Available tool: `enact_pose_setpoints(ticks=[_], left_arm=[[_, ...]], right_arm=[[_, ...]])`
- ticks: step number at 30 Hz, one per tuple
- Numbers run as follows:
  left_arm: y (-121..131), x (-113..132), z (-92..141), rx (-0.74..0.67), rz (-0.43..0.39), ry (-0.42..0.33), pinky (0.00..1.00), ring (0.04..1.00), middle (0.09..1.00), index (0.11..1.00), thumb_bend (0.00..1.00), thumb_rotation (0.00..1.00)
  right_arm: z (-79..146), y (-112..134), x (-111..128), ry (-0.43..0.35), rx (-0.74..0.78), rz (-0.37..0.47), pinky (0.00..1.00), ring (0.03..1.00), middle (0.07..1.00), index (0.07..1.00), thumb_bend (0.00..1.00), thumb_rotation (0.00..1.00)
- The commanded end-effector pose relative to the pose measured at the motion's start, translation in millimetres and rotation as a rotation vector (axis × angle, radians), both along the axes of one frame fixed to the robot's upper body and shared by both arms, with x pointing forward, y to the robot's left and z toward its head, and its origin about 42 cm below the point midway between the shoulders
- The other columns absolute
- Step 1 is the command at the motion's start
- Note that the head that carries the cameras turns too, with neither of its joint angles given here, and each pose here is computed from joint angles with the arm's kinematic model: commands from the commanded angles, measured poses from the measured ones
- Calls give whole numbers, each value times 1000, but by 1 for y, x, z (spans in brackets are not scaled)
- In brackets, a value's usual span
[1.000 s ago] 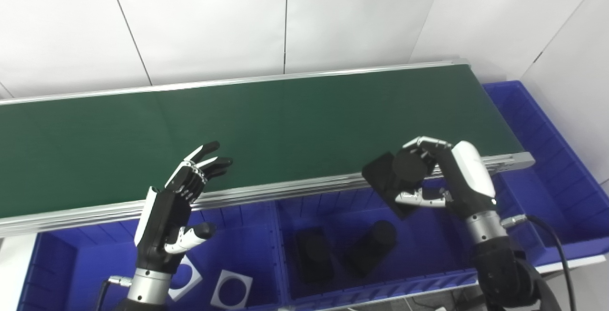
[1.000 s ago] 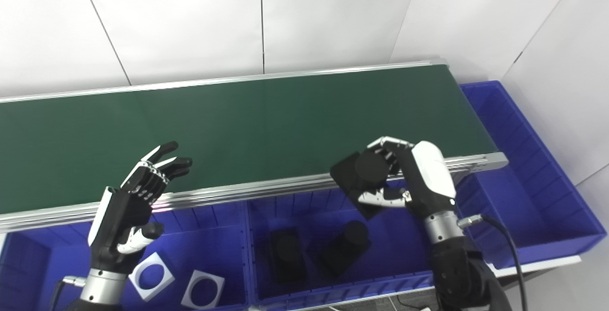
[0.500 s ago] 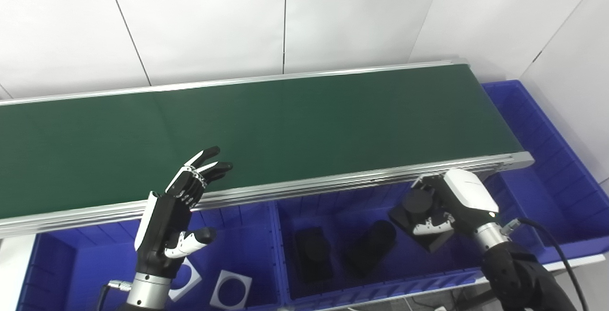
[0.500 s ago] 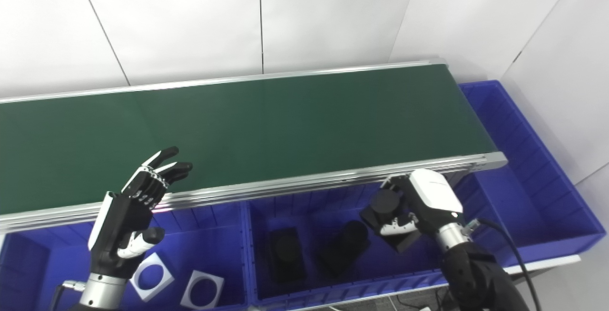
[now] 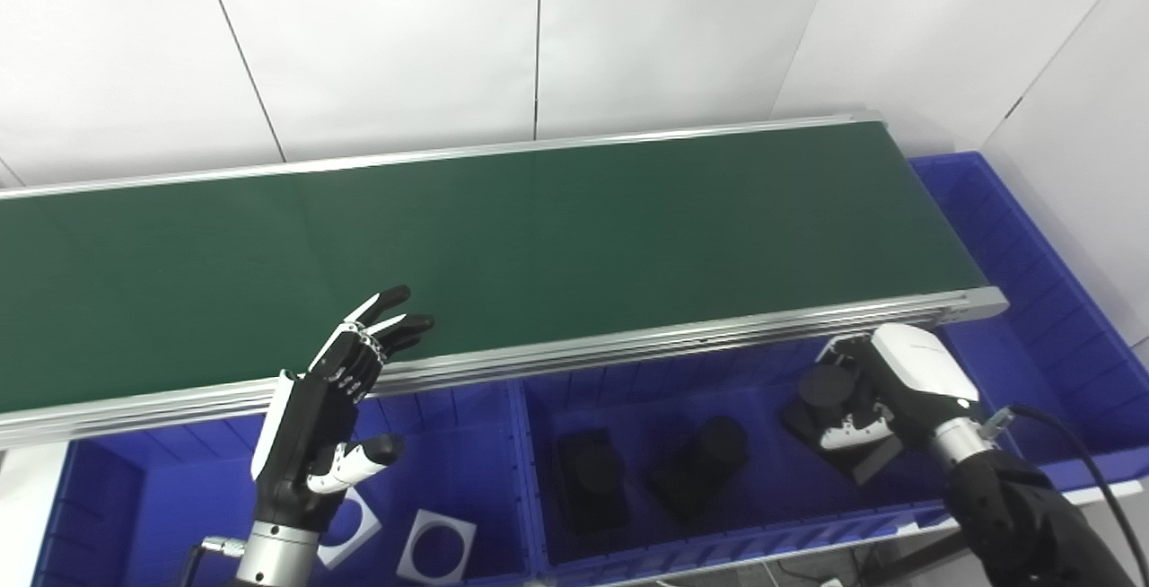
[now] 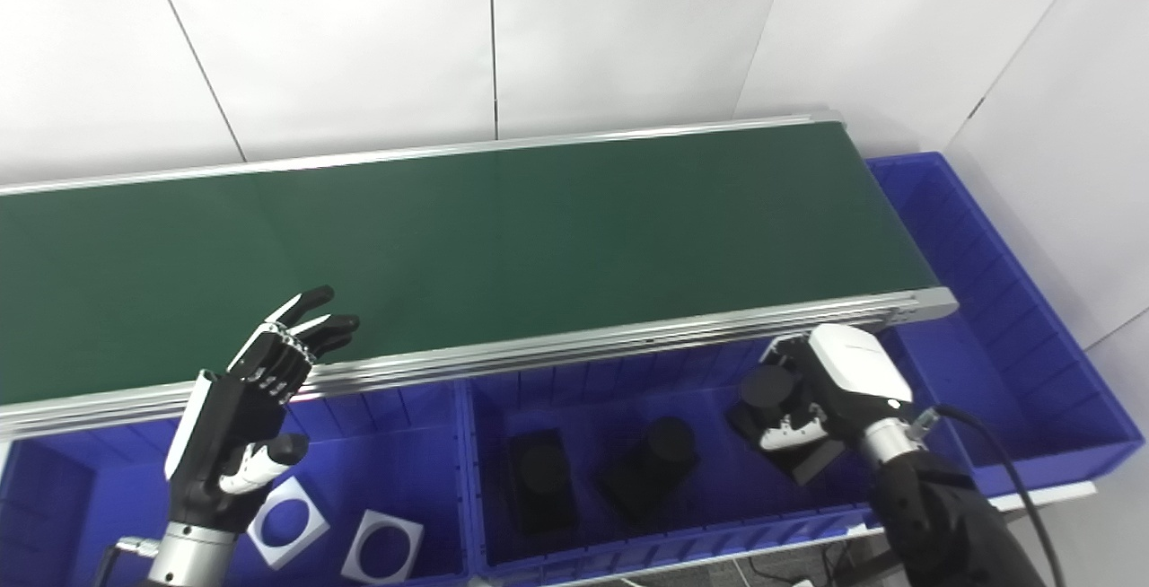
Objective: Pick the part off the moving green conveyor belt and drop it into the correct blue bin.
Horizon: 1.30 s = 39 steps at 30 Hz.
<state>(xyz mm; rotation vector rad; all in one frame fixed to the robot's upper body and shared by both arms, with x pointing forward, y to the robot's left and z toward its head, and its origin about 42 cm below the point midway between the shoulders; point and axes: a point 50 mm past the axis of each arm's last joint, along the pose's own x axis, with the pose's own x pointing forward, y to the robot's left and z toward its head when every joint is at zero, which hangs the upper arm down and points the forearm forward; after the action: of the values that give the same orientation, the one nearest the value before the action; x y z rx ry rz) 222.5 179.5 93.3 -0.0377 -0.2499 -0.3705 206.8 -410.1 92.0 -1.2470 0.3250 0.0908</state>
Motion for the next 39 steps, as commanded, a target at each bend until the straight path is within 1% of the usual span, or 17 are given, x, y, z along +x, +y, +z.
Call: enact_pose_setpoints(ticks=[1,3,5,6,7,8,9,11,12,14,17,28,29,34,35,38,39], left_arm=[[-2,1,11,-6,-13,-75,830,803,753,844,950,640],[-2,0,10,-3,-13,-73,835,802,752,843,948,640],[-2,0,10,-5,-15,-67,839,804,754,843,952,632],[-2,0,11,-5,-16,-68,839,804,754,843,953,631],[-2,0,10,-4,-16,-70,844,806,755,844,951,634],[-2,0,10,-3,-17,-74,846,807,755,844,949,636],[-3,0,10,-2,-18,-75,840,804,756,845,946,638],[-3,0,10,-2,-19,-74,829,802,758,847,942,640],[-2,0,9,-1,-18,-72,828,802,758,847,942,640],[-2,0,8,-3,-18,-67,836,808,756,846,939,639],[-2,-1,7,-2,-13,-64,837,808,754,844,939,634],[4,-1,2,7,-20,-73,837,797,753,846,932,650],[5,-1,0,6,-22,-70,834,797,755,847,929,649],[8,-3,-4,1,-26,-48,845,805,754,842,939,639],[8,-4,-5,1,-25,-47,849,807,756,841,939,635],[10,-4,-8,8,-25,-45,849,806,757,842,939,639],[10,-4,-10,12,-28,-42,849,806,758,842,939,641]], right_arm=[[12,-9,5,-50,-40,-22,372,402,492,513,517,0],[10,-10,4,-52,-42,-25,364,393,484,522,516,0],[10,-11,3,-52,-48,-21,393,412,496,513,518,0],[9,-11,3,-26,-51,-25,401,417,499,510,519,0],[9,-11,3,-7,-51,-29,451,513,585,579,728,60],[8,-11,4,18,-50,-33,483,572,639,622,857,99],[8,-12,4,49,-45,-41,516,636,705,682,943,212],[9,-12,4,91,-31,-44,559,703,777,749,992,341],[10,-12,4,113,-22,-44,561,706,781,752,994,348],[13,-11,4,142,-10,-49,605,769,842,791,1000,413],[14,-9,5,155,-1,-60,623,802,880,814,1000,429],[18,4,7,130,30,-48,582,760,855,835,1000,418],[19,8,6,119,36,-40,585,757,852,842,1000,443],[27,27,-2,27,112,3,553,707,801,832,1000,457],[30,35,-4,-7,166,9,519,651,768,831,1000,509],[39,54,-8,-96,322,26,513,633,758,827,1000,560],[42,64,-10,-146,386,41,516,634,759,825,1000,571]])
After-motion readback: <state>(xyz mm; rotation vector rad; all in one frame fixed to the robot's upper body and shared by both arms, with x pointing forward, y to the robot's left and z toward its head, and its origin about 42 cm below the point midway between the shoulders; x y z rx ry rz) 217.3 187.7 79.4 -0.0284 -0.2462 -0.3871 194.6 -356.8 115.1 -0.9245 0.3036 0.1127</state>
